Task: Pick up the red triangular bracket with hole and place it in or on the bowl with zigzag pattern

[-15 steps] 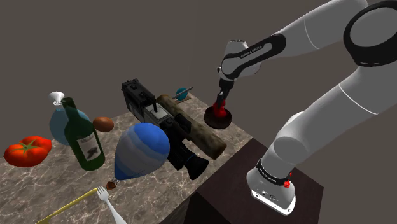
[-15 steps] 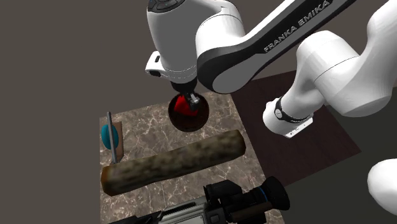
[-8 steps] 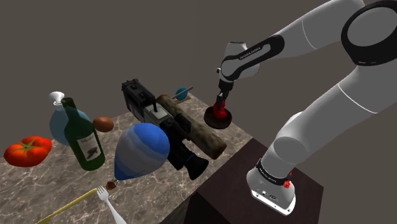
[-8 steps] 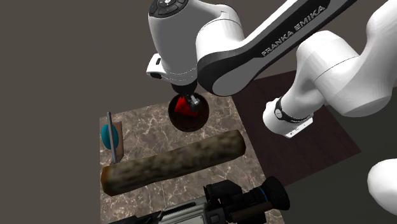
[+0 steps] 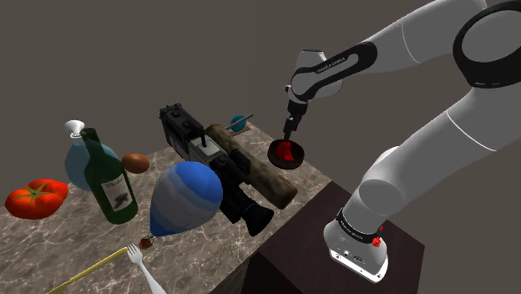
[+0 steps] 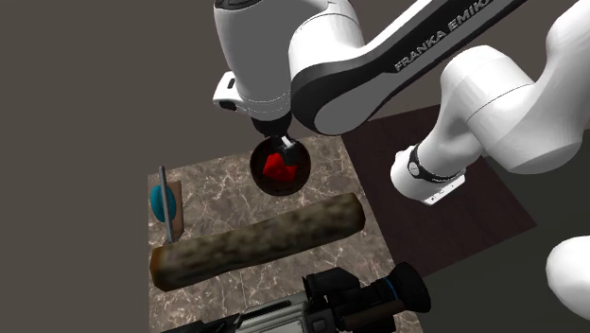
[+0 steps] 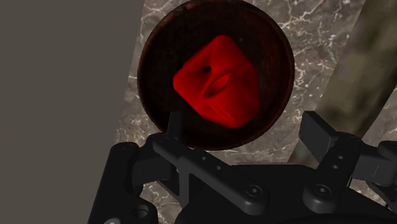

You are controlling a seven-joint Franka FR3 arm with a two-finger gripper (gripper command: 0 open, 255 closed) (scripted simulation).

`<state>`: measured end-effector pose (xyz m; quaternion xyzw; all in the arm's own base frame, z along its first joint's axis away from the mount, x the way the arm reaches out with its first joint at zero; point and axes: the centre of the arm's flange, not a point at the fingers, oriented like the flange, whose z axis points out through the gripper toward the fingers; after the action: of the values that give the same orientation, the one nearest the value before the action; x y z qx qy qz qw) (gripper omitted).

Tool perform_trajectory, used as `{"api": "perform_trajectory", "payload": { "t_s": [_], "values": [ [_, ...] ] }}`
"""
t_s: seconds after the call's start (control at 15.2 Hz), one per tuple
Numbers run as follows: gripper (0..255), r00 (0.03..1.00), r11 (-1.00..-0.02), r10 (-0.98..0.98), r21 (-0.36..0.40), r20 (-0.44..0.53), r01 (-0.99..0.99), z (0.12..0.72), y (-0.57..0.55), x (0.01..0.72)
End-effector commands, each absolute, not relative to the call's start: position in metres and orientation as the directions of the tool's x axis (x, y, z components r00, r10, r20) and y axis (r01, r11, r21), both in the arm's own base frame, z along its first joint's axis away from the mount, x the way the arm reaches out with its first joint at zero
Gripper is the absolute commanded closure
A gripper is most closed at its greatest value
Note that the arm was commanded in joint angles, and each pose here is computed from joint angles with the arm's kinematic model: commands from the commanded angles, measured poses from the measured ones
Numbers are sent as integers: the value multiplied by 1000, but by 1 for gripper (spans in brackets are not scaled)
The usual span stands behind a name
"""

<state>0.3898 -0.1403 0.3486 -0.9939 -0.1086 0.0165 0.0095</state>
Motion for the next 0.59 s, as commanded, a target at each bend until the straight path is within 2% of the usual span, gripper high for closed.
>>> {"api": "perform_trajectory", "payload": {
  "t_s": [0.0, 0.53],
  "values": [
    [0, 976, -976, 216, -23, -32, 216, 372, -139, 389],
    [0, 976, -976, 216, -23, -32, 216, 382, -139, 389]
  ]
}}
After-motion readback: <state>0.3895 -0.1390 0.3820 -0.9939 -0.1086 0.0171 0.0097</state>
